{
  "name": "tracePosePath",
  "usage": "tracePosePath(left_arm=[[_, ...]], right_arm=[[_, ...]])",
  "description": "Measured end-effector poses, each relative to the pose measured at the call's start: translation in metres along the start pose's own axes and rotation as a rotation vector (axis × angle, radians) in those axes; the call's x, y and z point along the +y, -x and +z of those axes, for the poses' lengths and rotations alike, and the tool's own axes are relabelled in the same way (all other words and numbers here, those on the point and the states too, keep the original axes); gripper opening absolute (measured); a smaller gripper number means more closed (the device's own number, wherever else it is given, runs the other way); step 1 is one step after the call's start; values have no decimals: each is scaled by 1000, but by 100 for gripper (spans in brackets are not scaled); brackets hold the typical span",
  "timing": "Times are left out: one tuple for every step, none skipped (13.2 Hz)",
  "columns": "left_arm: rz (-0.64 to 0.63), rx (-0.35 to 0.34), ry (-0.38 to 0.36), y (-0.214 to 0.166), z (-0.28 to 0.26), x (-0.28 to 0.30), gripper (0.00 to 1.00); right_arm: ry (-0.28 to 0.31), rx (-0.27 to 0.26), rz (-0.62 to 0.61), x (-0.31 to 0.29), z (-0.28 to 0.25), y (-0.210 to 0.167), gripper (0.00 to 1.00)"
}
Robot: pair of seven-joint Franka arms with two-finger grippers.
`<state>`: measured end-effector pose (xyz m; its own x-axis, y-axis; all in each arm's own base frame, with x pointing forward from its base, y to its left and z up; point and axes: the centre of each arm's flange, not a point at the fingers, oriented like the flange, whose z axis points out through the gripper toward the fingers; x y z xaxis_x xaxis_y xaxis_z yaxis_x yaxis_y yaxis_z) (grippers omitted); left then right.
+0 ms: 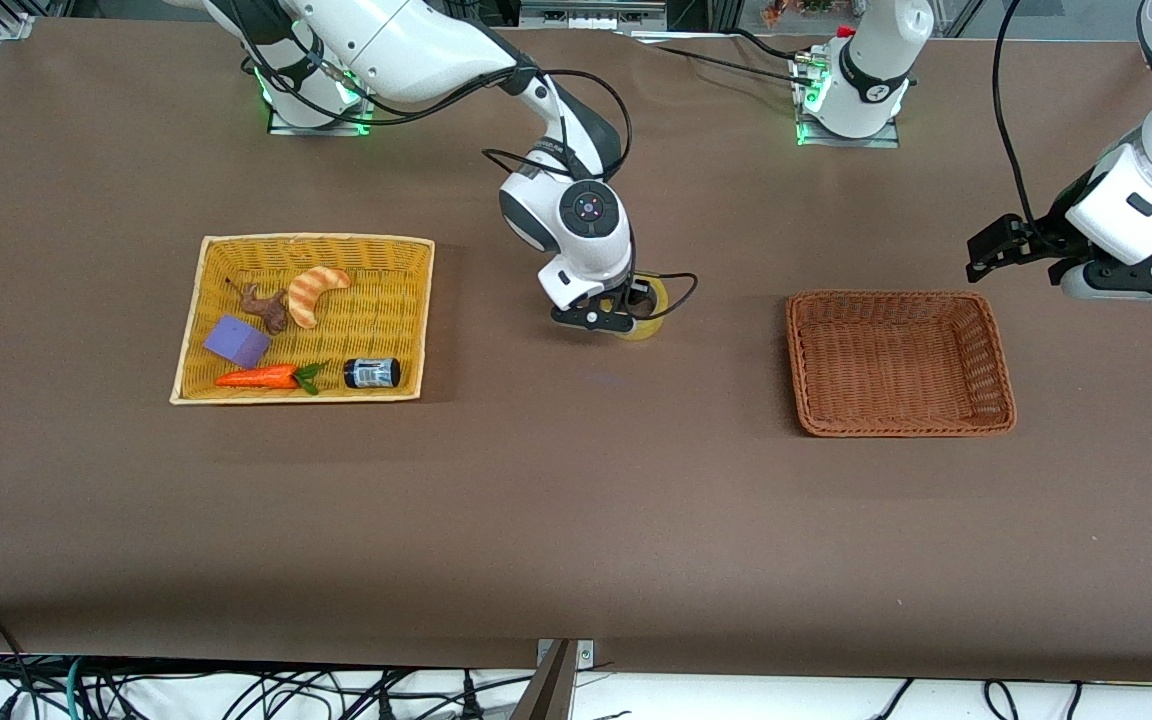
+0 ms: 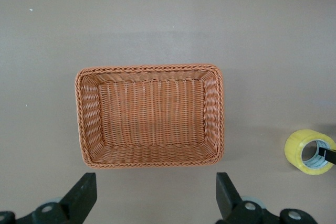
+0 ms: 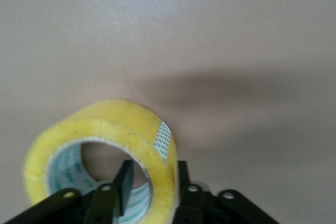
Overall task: Transfer tape with both arms
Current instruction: 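Lift the tape roll with the right gripper toward the table middle, then set the tape on the table while the left gripper reaches toward it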
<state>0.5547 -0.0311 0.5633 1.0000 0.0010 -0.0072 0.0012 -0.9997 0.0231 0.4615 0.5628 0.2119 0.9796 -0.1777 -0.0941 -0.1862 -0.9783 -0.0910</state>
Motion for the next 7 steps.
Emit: tracePosePath(left_arm=[[0,0,0,0,0,0,100],[1,-1,0,0,0,1,100],[5,-7,0,1,1,3,100],[19,-26,-1,3,2,9,100],[41,-61,-3,8,6,21,100],[77,-108,-8,15,11,40,100],[123,-154,-14,22,18,65,100]], right_arm=[[-12,9,9,0,-10,-7,59],[-19,18,21,3,-27,-17,70],[-18,27,39,9,-49,-29,82],[-10,35,55,21,-78,-43,93],[5,42,48,39,-111,-59,100],[29,46,21,65,-146,-74,100],[54,46,-16,97,-181,-90,100]])
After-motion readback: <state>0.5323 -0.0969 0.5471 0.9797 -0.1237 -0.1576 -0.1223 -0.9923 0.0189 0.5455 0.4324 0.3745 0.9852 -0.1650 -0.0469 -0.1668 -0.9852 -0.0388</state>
